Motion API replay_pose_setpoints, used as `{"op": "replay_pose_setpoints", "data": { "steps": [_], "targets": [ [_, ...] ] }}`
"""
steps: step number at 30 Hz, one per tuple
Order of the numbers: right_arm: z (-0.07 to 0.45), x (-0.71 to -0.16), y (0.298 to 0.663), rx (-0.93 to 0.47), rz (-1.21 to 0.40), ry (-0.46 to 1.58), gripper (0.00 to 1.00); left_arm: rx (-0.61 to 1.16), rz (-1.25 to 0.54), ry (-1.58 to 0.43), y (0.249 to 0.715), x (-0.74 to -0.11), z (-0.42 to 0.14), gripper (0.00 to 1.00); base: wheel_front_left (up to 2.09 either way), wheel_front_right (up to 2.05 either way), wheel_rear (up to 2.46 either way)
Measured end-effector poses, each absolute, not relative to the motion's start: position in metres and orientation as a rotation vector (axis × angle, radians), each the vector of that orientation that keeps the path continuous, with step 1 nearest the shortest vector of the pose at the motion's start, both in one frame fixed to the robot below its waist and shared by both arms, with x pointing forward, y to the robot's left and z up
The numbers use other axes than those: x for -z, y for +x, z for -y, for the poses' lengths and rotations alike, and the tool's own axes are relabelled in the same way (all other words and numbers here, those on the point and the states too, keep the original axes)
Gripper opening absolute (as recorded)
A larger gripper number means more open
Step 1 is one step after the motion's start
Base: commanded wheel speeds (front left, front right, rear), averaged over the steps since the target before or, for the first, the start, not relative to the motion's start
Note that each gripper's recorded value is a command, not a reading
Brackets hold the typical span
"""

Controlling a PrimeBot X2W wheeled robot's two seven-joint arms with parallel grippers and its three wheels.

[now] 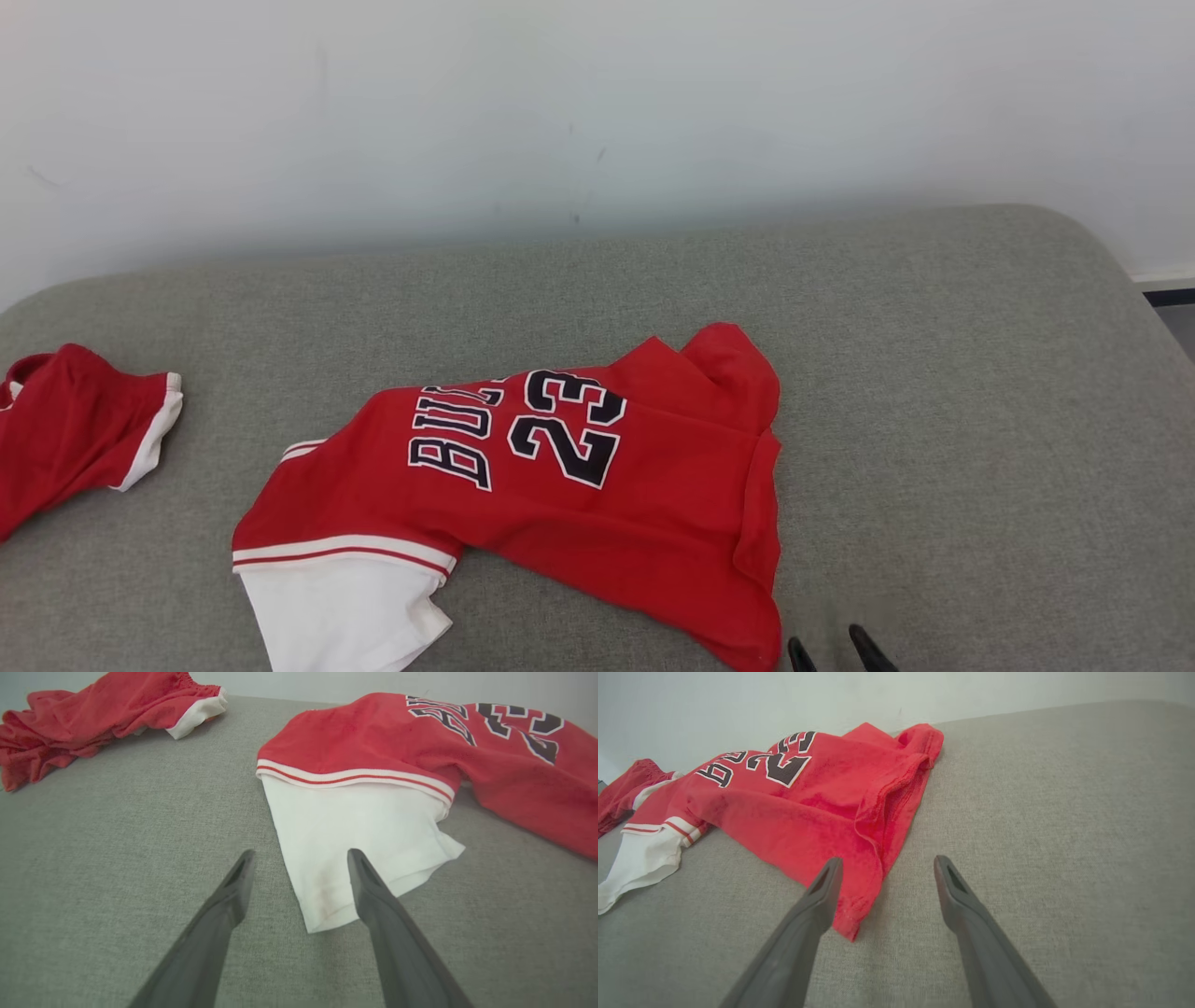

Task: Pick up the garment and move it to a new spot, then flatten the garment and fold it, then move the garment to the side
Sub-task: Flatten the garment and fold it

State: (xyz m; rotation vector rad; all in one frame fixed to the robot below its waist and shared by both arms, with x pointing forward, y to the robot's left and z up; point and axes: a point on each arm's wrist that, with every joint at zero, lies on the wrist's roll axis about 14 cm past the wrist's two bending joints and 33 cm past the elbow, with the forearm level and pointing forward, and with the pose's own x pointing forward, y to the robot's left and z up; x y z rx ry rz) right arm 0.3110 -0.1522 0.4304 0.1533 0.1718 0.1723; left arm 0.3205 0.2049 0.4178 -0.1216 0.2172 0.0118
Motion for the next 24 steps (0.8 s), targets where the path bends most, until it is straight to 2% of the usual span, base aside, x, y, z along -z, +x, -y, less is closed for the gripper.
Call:
{"op": "replay_pose_setpoints", "data": {
  "steps": [8, 24],
  "targets": [
    [0.134, -0.400, 0.306, -0.215, -0.285, 0.192, 1.00, 0.027, -0.314, -0.143, 0.318, -0.393, -0.193, 1.00, 0.00, 0.00, 0.00],
    [0.122, -0.385, 0.315, -0.241, -0.348, 0.210, 1.00, 0.032, -0.394, -0.152, 0.328, -0.369, -0.195, 1.00, 0.00, 0.00, 0.00]
  ]
}}
